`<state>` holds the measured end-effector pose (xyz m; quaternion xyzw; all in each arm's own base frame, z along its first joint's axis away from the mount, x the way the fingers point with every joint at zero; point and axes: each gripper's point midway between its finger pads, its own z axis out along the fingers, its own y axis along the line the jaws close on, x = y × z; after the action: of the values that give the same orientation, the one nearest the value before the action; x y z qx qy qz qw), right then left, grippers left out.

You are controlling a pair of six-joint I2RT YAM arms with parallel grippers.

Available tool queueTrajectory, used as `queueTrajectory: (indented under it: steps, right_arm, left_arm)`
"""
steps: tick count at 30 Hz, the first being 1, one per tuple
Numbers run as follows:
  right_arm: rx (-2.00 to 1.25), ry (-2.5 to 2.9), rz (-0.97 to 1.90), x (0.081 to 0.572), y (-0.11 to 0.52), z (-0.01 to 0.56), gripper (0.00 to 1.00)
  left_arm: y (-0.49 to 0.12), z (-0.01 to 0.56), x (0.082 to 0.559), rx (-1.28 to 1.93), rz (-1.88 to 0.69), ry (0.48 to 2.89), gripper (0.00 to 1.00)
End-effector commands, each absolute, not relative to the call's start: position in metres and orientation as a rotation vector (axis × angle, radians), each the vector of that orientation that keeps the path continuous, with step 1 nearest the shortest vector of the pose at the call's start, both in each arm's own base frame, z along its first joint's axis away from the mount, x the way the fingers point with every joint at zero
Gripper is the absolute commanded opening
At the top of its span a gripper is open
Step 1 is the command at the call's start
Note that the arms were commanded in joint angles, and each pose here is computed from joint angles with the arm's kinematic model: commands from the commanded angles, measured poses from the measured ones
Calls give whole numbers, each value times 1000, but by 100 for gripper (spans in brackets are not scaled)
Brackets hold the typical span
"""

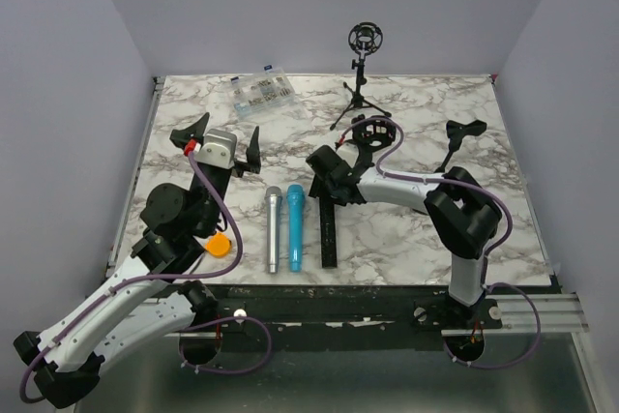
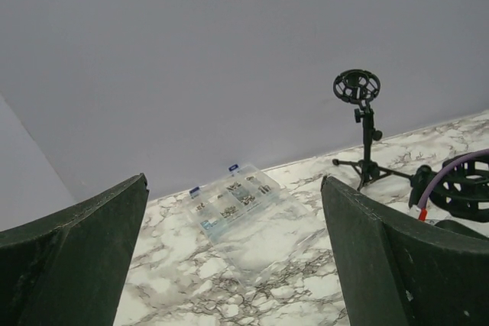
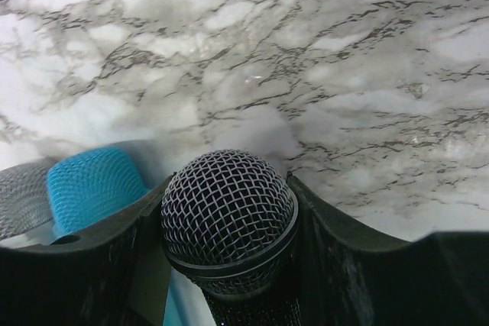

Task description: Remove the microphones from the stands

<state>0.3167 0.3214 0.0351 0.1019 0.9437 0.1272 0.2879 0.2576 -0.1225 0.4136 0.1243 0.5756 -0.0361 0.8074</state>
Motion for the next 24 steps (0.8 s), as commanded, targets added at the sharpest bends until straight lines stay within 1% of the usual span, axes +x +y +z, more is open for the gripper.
queueTrajectory:
  steps: [1,10,14,17,24]
  right_arm:
    - [353,2472,219,327,309,22,13]
    - [335,2476,154,320,305,9,25]
    - [328,2460,126,317,300,9,38]
    - [311,2447,117,315,301,11,42]
    - [271,2433,99,315,307,15,59]
  left_arm:
    - [-123,414,255,263,-94,1226,92]
    - [-120,416,252,261,-91,1221,90]
    - [-118,417,251,255,-84,1216,90]
    - [-118,417,251,254,-84,1216,90]
    - [-118,417,252,256,-82,1218,90]
